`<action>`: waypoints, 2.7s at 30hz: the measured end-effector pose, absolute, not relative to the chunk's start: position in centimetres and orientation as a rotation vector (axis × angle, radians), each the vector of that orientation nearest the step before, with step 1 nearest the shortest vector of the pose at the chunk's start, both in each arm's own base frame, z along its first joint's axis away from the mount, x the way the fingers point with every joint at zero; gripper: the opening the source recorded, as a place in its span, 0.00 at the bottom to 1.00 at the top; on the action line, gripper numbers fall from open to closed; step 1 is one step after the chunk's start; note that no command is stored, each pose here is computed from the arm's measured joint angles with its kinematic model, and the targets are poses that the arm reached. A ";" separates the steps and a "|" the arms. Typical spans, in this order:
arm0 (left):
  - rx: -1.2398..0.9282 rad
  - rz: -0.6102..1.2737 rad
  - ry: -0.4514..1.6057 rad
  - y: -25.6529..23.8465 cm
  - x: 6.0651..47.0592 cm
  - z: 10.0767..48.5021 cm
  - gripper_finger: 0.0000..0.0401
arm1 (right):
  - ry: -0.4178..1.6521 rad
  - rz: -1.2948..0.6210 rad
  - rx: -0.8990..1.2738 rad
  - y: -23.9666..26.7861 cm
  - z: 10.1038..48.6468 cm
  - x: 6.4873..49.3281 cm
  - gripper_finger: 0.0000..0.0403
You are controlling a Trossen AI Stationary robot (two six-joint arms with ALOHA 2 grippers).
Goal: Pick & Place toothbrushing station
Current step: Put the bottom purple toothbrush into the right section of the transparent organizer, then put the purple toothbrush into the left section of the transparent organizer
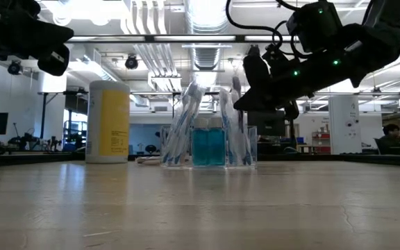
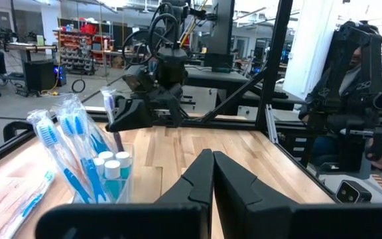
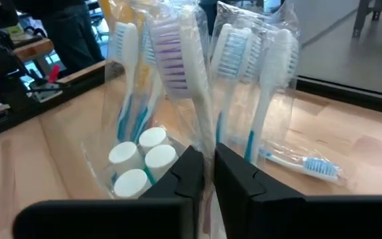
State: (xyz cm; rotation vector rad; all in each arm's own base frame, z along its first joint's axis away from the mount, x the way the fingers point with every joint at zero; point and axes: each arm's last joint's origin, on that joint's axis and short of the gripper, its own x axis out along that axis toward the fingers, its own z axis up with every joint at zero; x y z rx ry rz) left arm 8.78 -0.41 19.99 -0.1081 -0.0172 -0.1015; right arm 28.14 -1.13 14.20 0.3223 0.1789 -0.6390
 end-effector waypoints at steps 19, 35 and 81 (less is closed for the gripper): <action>-0.113 -0.103 -0.016 -0.4 8.8 19.9 0.03 | 0.128 -0.585 0.268 -0.9 18.8 26.2 0.49; -0.142 -0.099 0.024 -0.4 9.1 18.9 0.03 | -0.205 -0.302 0.105 2.5 26.0 14.7 0.14; 0.065 0.266 1.066 10.4 26.0 16.3 0.31 | -0.200 -0.196 0.177 1.9 18.7 11.5 0.02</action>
